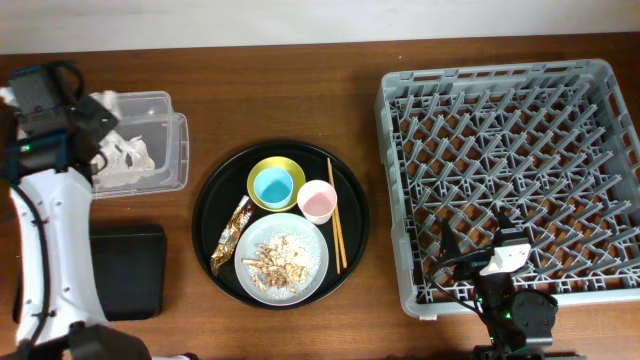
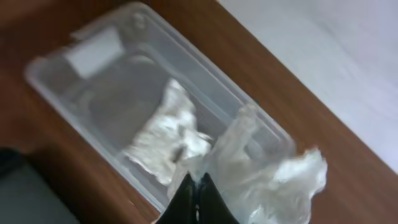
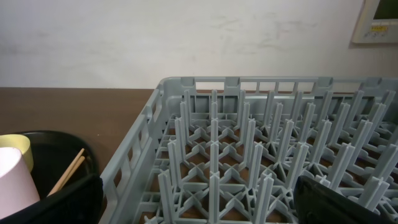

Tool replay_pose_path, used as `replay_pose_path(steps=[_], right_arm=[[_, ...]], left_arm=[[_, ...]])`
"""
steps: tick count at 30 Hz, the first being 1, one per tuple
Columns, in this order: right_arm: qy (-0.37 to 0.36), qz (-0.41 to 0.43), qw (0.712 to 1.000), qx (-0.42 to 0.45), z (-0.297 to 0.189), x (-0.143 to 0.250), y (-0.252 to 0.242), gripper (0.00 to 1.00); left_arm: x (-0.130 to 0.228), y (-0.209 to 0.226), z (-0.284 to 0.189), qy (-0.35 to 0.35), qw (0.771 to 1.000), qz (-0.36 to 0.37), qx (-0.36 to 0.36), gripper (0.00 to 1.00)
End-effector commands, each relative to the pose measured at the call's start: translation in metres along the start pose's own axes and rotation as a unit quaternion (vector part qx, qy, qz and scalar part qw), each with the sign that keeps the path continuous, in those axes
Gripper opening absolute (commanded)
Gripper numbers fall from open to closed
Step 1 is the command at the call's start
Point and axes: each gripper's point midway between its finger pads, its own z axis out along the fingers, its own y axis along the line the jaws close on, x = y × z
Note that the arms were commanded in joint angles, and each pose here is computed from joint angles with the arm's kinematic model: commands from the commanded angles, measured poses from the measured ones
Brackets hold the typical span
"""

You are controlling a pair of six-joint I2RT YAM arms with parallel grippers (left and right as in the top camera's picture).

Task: Sort waste into correct bins and load items into the dishwasher rack
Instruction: 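Drop the tissue into the clear bin with the left gripper, then reach the left gripper to the gold snack wrapper and grasp it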

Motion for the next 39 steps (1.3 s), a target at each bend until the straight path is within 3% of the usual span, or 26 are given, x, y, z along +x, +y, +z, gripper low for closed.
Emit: replay_pose_path(steps=[1,2,3,7,11,13,17,21,24,29,35,39], right_arm=[[0.002,0.005,1.000,0.007,0.000,0.003,-0.003,0.98],[0.002,0.005,1.000,0.007,0.000,0.003,-0.003,0.98],[0.002,0.005,1.000,0.008,0.000,0.003,-0.003,0.98],[0.002,0.005,1.000,0.007,0.000,0.003,-0.003,0.99],[0.002,0.004,1.000,0.007,0.000,0.003,-0.003,0.99],[0.002,0.005,1.000,0.007,0.000,0.003,-0.003,0.98],[0.002,0.004,1.000,0.007,0.000,0.003,-0.003,0.98],[0.002,0.005,1.000,0.007,0.000,0.003,-0.003,0.98],[0.002,0.004,1.000,0.007,0.000,0.003,-0.003,0.98],[0.002,0.005,1.000,0.007,0.000,0.003,-0.003,0.98],[0.002,0.005,1.000,0.007,0.000,0.003,-0.003,0.98],[0.002,0.005,1.000,0.007,0.000,0.003,-0.003,0.98]], left_arm=[[-0.008,0.031,0.032,-0.017,0.997,-0.024,-0.077,0.68],[-0.007,0.033,0.040,-0.015,0.996,-0.025,-0.081,0.96],[-0.007,0.034,0.045,-0.014,0.996,-0.025,-0.082,0.99],[0.002,0.029,0.054,0.006,0.997,-0.024,-0.069,0.99],[0.025,0.000,0.034,0.075,0.997,-0.026,0.024,0.99],[0.045,-0.019,0.009,0.129,0.987,-0.007,0.092,0.99],[0.086,-0.048,-0.046,0.219,0.948,0.068,0.222,0.99],[0.126,-0.018,-0.066,0.294,0.937,0.102,0.157,0.98],[0.155,-0.001,-0.068,0.336,0.923,0.144,0.118,0.79],[0.207,0.011,-0.057,0.384,0.900,0.185,0.096,0.78],[0.262,0.011,-0.021,0.381,0.891,0.218,0.114,0.76],[0.280,0.001,0.002,0.334,0.897,0.259,0.130,0.76]])
